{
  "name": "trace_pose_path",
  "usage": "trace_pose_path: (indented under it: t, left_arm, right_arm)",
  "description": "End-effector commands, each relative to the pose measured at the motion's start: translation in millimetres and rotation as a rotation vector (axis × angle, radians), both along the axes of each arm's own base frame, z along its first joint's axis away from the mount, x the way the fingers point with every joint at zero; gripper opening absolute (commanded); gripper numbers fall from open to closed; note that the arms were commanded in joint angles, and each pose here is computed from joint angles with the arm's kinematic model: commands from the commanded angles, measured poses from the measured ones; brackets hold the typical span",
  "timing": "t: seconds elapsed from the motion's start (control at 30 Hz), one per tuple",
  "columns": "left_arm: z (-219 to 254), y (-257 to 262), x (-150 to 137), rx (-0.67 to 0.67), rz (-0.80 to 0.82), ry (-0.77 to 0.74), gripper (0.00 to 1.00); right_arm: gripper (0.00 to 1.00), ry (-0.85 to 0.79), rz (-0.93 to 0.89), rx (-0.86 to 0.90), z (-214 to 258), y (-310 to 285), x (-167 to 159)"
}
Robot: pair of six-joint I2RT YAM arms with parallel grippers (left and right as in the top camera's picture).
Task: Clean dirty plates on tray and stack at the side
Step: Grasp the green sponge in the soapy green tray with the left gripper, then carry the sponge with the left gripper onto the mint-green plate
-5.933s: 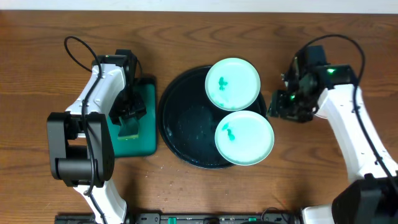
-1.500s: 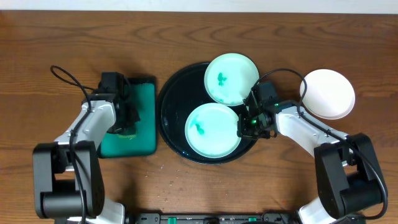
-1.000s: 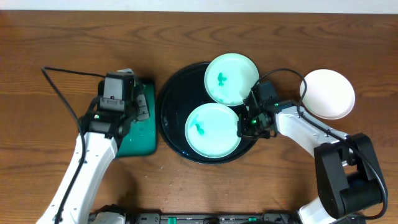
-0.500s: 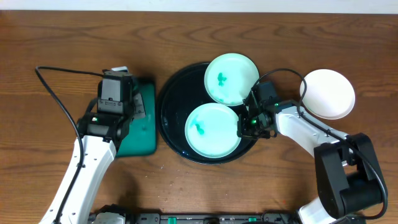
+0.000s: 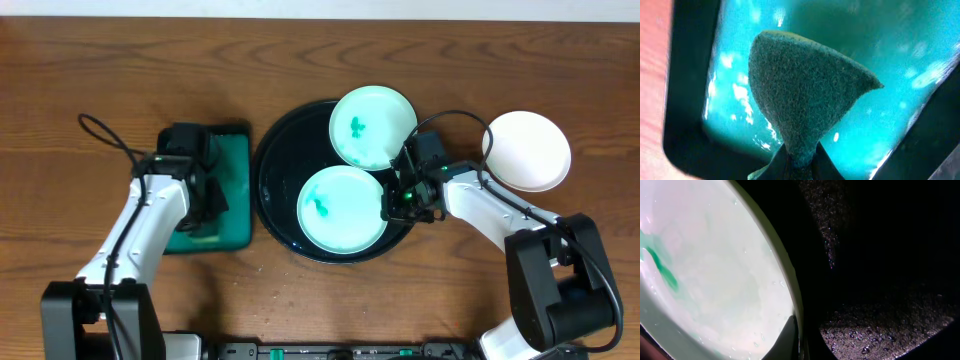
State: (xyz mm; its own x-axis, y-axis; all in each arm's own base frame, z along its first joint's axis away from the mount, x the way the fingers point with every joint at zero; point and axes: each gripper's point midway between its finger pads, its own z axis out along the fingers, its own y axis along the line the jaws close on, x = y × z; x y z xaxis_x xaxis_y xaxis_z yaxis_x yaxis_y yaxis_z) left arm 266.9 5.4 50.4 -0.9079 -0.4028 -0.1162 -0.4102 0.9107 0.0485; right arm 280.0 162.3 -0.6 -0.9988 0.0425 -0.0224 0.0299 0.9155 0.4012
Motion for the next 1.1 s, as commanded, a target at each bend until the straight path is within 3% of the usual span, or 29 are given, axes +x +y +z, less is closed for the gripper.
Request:
trace_pose_path:
  t: [0.0,0.23,0.37,0.83,1.07]
  left_arm:
    - [25,-5,12,-0.062,0.036,-0.025,0.07]
    - [64,-7,15,-0.062,-0.009,-0.009,0.07]
    - [74,-26,21,-0.133,-0.06,-0.021,0.07]
    - [41,-149,36,-0.186,-0.368,0.059,0.07]
    - [11,-199,42,-0.229,-0.421,0.073,0.07]
  right_arm:
    - [0.01,0.077,0.049,-0.011,-20,3,-23]
    - [0.01,0.064,0.051,-0.006,-20,5,-20]
    - [0.01,0.06,0.051,-0.005,-19,5,-19]
    - [0.01,0.061,0.051,-0.005,-19,5,-19]
    - [0.01,0.062,0.062,-0.003,-19,6,-21]
